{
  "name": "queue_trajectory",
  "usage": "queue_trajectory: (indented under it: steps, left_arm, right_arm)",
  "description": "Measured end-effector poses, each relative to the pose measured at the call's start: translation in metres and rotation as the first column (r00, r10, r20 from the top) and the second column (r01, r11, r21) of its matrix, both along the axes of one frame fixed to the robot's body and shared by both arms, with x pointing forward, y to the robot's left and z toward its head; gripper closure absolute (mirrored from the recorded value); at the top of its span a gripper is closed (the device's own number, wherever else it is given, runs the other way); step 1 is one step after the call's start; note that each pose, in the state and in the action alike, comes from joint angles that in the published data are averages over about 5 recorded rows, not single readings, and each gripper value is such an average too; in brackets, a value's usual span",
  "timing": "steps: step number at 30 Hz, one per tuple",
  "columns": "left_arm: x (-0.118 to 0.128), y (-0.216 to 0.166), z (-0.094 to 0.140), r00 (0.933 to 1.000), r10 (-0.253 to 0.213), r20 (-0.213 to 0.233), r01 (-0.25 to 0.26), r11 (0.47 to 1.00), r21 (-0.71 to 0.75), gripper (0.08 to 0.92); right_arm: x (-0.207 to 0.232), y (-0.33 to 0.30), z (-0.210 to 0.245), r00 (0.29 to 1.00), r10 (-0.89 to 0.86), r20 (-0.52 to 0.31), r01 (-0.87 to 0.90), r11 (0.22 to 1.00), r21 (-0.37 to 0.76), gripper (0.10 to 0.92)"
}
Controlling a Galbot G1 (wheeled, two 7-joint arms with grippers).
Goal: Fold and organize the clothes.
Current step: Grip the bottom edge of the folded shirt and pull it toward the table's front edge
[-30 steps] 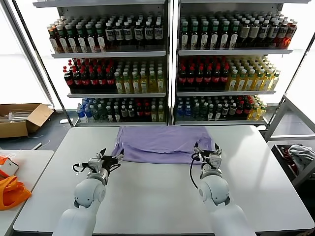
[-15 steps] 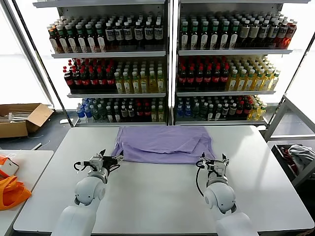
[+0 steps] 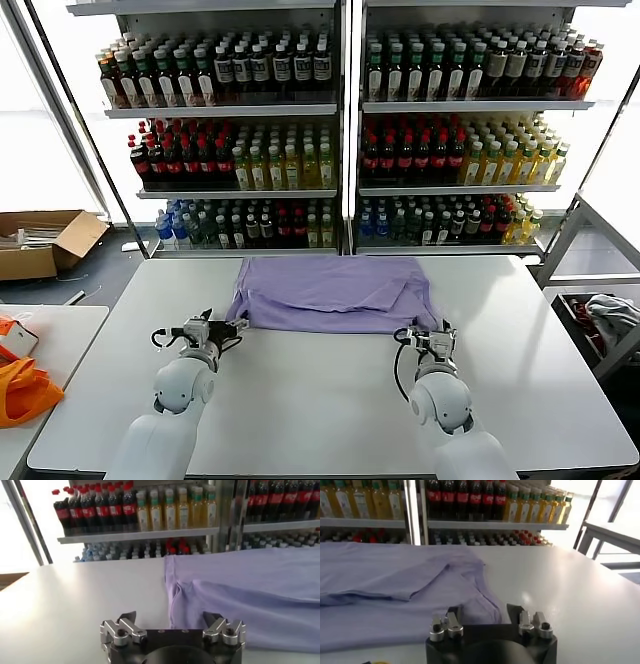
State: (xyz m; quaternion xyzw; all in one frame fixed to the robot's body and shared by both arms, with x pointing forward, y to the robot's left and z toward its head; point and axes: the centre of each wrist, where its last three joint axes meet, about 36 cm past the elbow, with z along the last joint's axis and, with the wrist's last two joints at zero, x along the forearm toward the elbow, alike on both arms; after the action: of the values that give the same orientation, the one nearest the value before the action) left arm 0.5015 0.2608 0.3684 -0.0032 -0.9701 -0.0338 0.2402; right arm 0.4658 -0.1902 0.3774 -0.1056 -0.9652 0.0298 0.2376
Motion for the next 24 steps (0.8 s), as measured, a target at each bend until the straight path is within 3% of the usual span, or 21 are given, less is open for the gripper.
queue_trajectory:
  steps: [13, 21, 24]
  left_arm:
    - [-0.021, -0.003, -0.006, 0.999, -0.022, -0.039, 0.022, 1.0, 0.008, 0.621]
    - [-0.039, -0.004, -0.002, 0.9992, -0.027, -0.03, 0.027, 1.0, 0.016, 0.849]
    - [-0.048, -0.004, 0.003, 0.9995, -0.028, -0.018, 0.028, 0.999, 0.026, 0.899]
  right_arm:
    - [-0.014, 0.001, -0.006, 0.999, -0.005, -0.042, 0.006, 1.0, 0.013, 0.889]
    - [-0.032, 0.002, 0.0, 0.999, 0.004, -0.046, -0.003, 1.0, 0.012, 0.897]
    - [-0.042, 0.005, 0.007, 0.999, 0.012, -0.04, -0.012, 1.0, 0.007, 0.897]
